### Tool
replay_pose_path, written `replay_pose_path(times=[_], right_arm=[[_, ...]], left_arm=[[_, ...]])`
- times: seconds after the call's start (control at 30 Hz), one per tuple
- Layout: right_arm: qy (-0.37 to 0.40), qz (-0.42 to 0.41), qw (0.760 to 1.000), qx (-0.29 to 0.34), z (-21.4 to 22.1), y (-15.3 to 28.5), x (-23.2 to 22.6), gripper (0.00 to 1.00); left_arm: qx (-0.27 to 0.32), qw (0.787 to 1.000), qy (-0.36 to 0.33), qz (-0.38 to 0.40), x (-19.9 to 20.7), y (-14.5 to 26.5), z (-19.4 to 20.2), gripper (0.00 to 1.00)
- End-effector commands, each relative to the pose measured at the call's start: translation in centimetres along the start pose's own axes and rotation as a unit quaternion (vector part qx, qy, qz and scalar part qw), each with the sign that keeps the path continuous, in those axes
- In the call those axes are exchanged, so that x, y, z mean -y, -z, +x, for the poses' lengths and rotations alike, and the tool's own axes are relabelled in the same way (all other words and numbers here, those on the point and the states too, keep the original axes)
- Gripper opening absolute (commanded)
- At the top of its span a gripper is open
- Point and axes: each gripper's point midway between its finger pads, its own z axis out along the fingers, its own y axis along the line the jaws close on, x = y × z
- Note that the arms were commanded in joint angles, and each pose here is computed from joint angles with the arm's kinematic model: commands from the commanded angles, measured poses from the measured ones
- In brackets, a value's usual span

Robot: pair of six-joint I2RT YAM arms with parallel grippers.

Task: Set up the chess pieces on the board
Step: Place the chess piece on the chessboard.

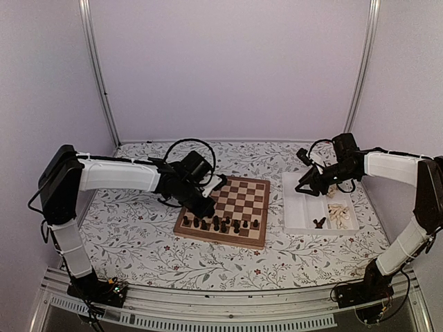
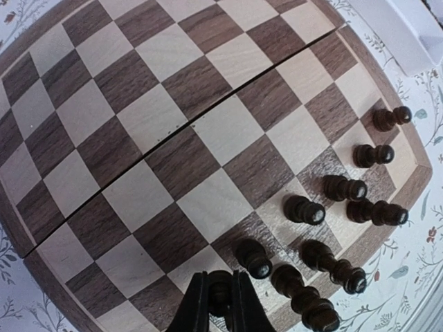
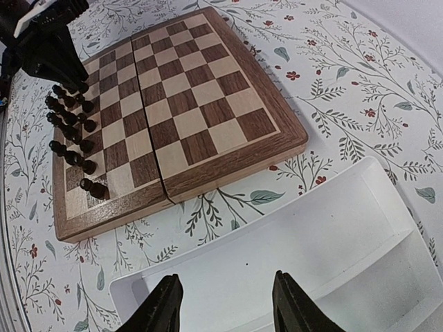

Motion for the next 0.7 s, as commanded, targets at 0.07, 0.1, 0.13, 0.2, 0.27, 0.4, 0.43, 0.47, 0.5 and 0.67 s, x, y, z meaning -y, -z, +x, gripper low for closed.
replay_pose_path(times=[0.07,0.1,0.13,0.2,0.27,0.4,0.43,0.47,0.5,0.67], right_arm=[[0.008,-0.011,1.000,0.003,-0.6,-0.1,-0.1,0.48],[0.008,-0.011,1.000,0.003,-0.6,-0.2,-0.1,0.48],[0.008,-0.012,1.000,0.003,-0.6,-0.2,-0.1,0.48],[0.008,-0.013,1.000,0.002,-0.5,-0.2,-0.1,0.48],[0.007,-0.014,1.000,0.001,-0.5,-0.3,-0.1,0.48],[0.006,-0.016,1.000,-0.001,-0.5,-0.4,-0.1,0.48],[0.006,-0.017,1.000,-0.001,-0.4,-0.4,-0.2,0.48],[0.006,-0.017,1.000,-0.001,-0.4,-0.4,-0.2,0.48],[0.007,-0.018,1.000,-0.001,-0.4,-0.4,-0.2,0.48],[0.008,-0.020,1.000,-0.001,-0.5,-0.4,-0.3,0.48]], left_arm=[[-0.022,1.000,0.002,-0.005,-0.8,-0.8,1.1,0.06],[-0.022,1.000,0.002,-0.006,-0.8,-0.8,1.1,0.06],[-0.023,1.000,0.003,-0.007,-0.9,-0.8,1.2,0.06],[-0.025,1.000,0.003,-0.009,-0.9,-0.8,1.4,0.06],[-0.027,1.000,0.003,-0.011,-1.0,-0.9,1.6,0.06],[-0.031,0.999,0.004,-0.011,-1.1,-1.2,1.7,0.06],[-0.032,0.999,0.004,-0.011,-1.1,-1.2,1.8,0.06],[-0.033,0.999,0.005,-0.011,-1.1,-1.3,1.9,0.07],[-0.034,0.999,0.005,-0.011,-1.1,-1.4,1.9,0.09],[-0.041,0.999,0.005,-0.010,-1.1,-1.7,2.2,0.14]])
